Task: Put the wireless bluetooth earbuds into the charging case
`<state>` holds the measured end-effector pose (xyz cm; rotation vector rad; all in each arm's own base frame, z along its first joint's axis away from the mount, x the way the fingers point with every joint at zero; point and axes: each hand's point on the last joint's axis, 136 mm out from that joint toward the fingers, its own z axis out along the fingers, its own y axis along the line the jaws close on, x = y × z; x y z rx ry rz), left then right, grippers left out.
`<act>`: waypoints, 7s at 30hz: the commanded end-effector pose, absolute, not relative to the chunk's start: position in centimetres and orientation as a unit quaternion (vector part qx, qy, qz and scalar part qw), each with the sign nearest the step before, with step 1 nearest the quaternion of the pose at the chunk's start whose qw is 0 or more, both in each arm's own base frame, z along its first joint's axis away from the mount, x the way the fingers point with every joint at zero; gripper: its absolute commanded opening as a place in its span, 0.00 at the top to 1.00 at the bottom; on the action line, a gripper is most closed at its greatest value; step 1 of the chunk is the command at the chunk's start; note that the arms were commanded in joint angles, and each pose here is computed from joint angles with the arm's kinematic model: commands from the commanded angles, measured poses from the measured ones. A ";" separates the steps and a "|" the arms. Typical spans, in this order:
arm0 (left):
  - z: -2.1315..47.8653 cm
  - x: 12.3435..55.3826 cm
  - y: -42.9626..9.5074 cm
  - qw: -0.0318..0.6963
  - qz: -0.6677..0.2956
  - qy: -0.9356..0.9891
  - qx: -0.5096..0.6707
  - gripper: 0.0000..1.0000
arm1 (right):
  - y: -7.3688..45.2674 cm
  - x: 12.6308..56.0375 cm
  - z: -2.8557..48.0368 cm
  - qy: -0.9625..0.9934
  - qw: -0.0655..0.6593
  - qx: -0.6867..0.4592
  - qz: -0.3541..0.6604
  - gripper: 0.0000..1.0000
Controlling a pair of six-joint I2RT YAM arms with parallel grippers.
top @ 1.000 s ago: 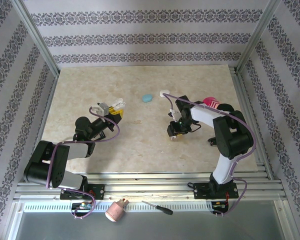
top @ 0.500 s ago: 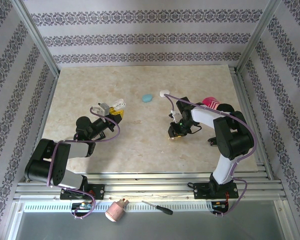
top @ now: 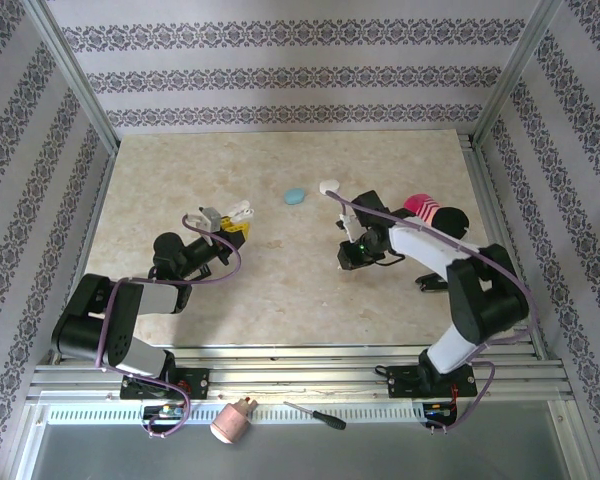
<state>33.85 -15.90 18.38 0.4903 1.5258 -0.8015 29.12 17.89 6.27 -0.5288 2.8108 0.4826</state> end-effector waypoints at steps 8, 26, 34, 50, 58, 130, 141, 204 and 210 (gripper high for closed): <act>19.3 31.6 -19.6 0.602 -0.406 0.620 0.297 0.96 | 21.6 31.3 16.8 0.848 0.393 -0.342 0.090 0.85; 16.7 28.8 -24.5 0.527 -0.415 0.623 0.402 0.95 | 29.7 30.0 26.0 0.702 0.514 -0.484 0.088 0.86; 17.4 28.4 -25.1 0.523 -0.433 0.617 0.399 0.95 | 32.2 29.5 26.2 0.677 0.517 -0.515 0.091 0.87; 18.1 29.4 -25.4 0.526 -0.448 0.619 0.374 0.95 | 34.3 28.8 23.6 0.678 0.488 -0.545 0.073 0.88; 18.3 29.6 -25.4 0.530 -0.446 0.619 0.371 0.95 | 34.3 28.8 22.3 0.687 0.472 -0.548 0.068 0.89; 17.5 27.8 -24.9 0.594 -0.367 0.545 0.464 0.93 | 30.8 31.8 19.3 0.875 0.250 -0.321 0.261 0.22; 17.7 28.3 -25.0 0.585 -0.377 0.558 0.452 0.91 | 30.2 28.9 19.4 0.856 0.227 -0.387 0.259 0.22; 19.1 26.1 -25.6 0.549 -0.447 0.539 0.456 0.76 | 32.3 24.9 20.1 0.697 0.302 -0.546 0.353 0.78; 18.7 27.9 -24.4 0.595 -0.386 0.563 0.423 0.26 | 30.8 27.1 19.4 0.747 0.315 -0.471 0.348 0.78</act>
